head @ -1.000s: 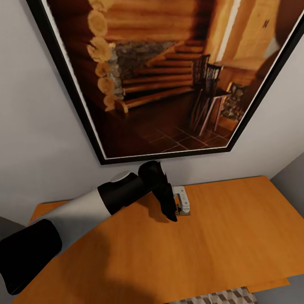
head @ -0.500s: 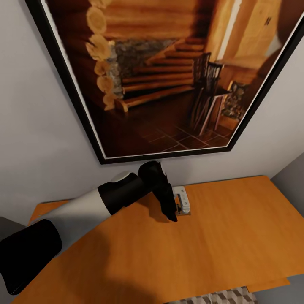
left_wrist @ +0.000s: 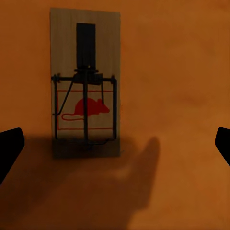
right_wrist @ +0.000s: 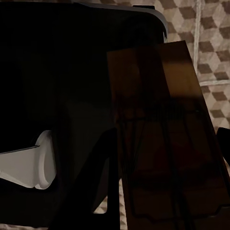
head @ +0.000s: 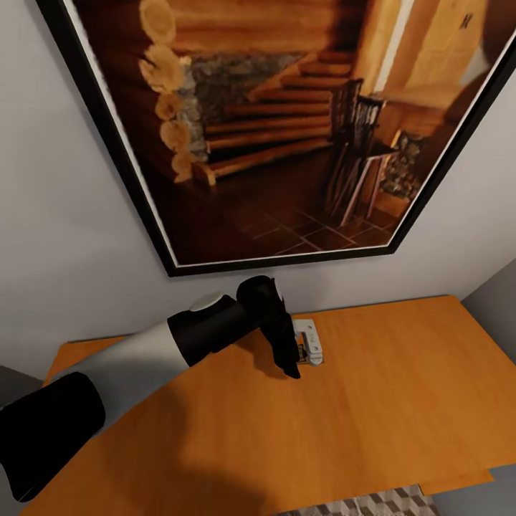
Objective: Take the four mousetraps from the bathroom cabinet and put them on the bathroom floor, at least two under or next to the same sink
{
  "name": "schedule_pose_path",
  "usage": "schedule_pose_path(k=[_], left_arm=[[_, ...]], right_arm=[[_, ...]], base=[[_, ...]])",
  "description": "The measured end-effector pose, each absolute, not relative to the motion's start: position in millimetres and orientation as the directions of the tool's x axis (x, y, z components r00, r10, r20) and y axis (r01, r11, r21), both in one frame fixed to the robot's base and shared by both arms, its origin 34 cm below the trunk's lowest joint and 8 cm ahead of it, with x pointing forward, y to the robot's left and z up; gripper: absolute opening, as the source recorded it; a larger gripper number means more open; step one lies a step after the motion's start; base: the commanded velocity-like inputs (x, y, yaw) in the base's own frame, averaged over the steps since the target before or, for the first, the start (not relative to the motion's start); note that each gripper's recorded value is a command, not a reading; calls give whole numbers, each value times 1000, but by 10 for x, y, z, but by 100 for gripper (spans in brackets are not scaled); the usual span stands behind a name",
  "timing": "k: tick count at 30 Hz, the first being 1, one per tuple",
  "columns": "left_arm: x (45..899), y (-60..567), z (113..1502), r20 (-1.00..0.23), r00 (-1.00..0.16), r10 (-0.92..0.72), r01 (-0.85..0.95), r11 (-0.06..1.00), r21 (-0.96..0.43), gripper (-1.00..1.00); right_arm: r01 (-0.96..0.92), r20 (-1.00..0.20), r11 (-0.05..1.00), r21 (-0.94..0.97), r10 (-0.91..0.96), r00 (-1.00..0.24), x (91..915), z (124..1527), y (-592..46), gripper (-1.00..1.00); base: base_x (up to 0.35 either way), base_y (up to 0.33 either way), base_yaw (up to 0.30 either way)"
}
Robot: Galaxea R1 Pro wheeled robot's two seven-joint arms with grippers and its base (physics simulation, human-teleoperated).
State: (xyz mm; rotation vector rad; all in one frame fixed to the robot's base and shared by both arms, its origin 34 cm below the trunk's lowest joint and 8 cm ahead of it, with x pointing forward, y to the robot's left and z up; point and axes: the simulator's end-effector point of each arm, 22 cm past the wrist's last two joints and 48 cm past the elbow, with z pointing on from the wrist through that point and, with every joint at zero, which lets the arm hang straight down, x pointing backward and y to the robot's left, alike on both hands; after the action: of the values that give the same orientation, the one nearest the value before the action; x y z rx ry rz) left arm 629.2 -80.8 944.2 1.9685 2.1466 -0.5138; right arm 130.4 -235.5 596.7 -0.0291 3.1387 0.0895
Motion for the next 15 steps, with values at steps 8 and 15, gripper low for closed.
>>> schedule_pose_path(k=[8,15], left_arm=[[6288,-807,9398,-361,-107,926,989,62,-136,100],[6283,-807,9361,-360,-110,926,988,62,-143,100]], right_arm=[[-18,6,998,57,-18,-1000,1270,5965,-2355,-100],[-17,13,998,57,-18,-1000,1242,5964,-2355,-100]], base=[[0,0,0],[0,0,0]])
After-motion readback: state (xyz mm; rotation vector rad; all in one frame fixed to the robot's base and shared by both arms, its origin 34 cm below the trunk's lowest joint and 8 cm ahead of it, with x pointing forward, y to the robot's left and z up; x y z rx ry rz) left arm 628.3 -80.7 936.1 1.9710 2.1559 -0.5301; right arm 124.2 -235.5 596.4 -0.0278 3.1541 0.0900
